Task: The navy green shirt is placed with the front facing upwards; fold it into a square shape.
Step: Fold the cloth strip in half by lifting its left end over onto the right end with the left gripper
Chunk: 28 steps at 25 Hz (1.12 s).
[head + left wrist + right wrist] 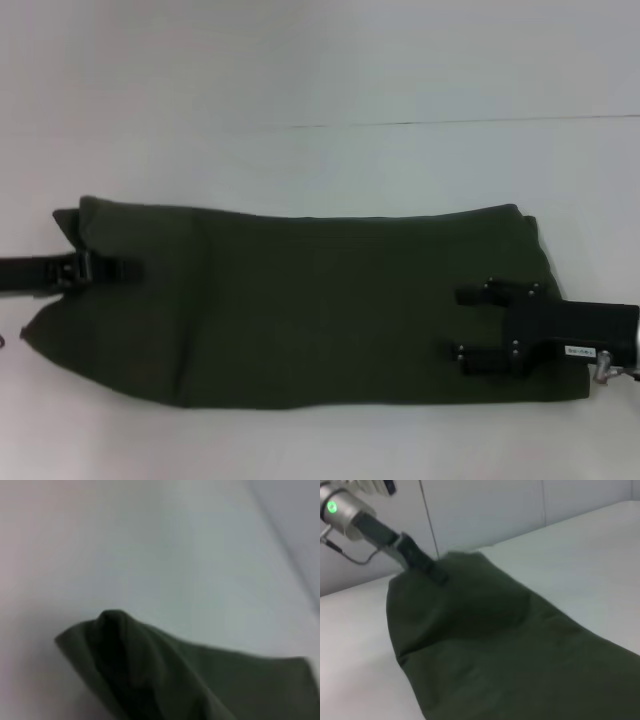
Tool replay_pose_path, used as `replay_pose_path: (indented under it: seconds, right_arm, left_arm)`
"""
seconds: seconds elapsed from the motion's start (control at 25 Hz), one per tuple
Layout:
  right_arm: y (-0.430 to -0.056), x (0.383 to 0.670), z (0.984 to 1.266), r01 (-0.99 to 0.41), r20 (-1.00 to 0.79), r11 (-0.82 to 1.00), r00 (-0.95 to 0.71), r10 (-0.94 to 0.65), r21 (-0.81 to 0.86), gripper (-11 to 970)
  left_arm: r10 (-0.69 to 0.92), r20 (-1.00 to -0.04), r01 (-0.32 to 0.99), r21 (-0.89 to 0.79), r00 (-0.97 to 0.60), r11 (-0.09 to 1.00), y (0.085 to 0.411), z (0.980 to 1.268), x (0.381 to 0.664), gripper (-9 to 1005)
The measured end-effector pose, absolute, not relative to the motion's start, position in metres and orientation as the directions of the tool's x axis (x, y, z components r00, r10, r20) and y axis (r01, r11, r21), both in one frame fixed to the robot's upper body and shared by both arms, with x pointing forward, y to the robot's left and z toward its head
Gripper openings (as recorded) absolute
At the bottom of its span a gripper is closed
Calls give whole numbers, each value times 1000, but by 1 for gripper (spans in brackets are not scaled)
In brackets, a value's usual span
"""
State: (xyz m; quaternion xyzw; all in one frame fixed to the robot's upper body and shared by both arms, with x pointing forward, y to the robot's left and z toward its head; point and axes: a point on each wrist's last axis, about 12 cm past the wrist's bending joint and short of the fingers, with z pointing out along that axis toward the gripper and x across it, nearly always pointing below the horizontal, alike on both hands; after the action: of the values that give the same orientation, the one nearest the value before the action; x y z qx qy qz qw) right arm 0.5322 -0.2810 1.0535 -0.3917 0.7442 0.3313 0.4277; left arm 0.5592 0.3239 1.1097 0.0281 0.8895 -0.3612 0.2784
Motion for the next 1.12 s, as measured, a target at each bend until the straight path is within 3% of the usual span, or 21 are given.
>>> replay_pose_path:
  seconds: [0.32, 0.52, 0.88, 1.12]
  right_arm:
    - [-245, 540, 1039, -898, -883, 409, -316, -347, 160, 911]
    - [-230, 543, 1035, -909, -880, 386, -308, -362, 159, 912]
    - [-225, 547, 1038, -912, -891, 383, -290, -350, 147, 914]
    - [-228, 546, 1036, -906, -891, 396, -299, -343, 151, 913]
  left_arm:
    - [-136, -523, 281, -639, -841, 716, 329, 1138, 550, 122]
    - [-100, -539, 257, -546, -836, 797, 345, 1149, 548, 122]
    - [-28, -529, 249, -445, -848, 860, 356, 1151, 552, 123]
    - [-59, -580, 306, -510, -812, 804, 345, 1160, 555, 123]
